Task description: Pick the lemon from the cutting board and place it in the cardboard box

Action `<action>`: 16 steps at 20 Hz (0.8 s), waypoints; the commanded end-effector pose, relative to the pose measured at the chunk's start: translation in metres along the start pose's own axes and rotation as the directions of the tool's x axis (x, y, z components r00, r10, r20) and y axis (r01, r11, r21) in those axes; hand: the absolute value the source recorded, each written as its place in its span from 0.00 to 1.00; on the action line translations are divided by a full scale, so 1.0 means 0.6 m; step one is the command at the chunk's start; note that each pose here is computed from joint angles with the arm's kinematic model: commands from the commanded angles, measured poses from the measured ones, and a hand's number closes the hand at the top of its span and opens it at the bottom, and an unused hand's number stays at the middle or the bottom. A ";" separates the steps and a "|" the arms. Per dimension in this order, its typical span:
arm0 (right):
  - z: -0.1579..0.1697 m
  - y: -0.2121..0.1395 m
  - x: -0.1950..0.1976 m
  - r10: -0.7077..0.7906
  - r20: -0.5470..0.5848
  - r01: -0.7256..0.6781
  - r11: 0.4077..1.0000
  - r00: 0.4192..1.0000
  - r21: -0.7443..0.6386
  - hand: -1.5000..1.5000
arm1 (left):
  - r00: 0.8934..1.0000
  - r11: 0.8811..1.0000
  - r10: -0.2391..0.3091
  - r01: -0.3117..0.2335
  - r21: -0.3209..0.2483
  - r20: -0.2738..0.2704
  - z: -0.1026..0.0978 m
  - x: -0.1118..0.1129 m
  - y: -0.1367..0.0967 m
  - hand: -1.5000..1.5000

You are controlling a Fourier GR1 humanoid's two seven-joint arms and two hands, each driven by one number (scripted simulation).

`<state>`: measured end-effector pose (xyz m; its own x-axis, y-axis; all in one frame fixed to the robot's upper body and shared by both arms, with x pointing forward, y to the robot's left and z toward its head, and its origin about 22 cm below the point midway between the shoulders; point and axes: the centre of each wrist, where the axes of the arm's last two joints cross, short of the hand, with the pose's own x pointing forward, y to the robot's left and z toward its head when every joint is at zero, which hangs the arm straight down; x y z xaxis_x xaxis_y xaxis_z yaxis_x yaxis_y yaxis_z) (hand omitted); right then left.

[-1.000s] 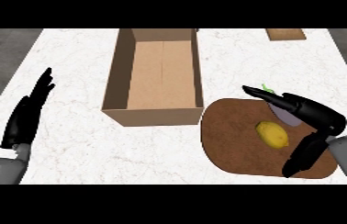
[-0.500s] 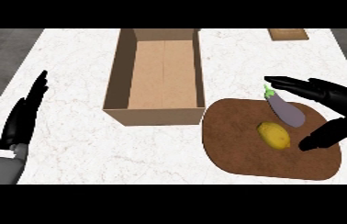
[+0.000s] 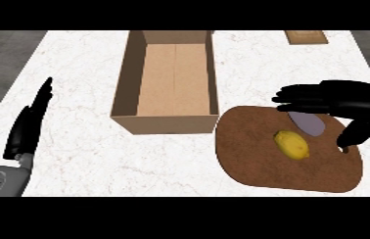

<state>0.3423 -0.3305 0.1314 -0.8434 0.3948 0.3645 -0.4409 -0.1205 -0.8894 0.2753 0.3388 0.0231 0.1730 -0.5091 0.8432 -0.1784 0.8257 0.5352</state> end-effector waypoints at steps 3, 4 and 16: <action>-0.058 -0.002 -0.021 0.048 0.093 -0.071 0.962 0.994 0.264 0.00 | 1.000 1.000 -0.017 0.017 0.011 0.007 -0.015 0.000 -0.002 0.50; -0.042 0.023 -0.030 0.009 0.092 -0.034 0.962 0.996 0.271 0.00 | 1.000 1.000 -0.003 0.004 0.020 -0.025 0.007 -0.017 -0.009 0.50; -0.118 0.085 -0.060 0.090 0.110 -0.121 0.940 0.990 0.319 0.00 | 0.999 0.998 -0.004 0.007 0.055 -0.041 0.005 -0.029 0.017 0.50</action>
<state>0.3722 -0.2822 0.0719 -0.9133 0.3309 0.2374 -0.3702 -0.4317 -0.8226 0.2683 0.3559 0.0227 0.2044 -0.5037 0.8394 -0.2171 0.8128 0.5406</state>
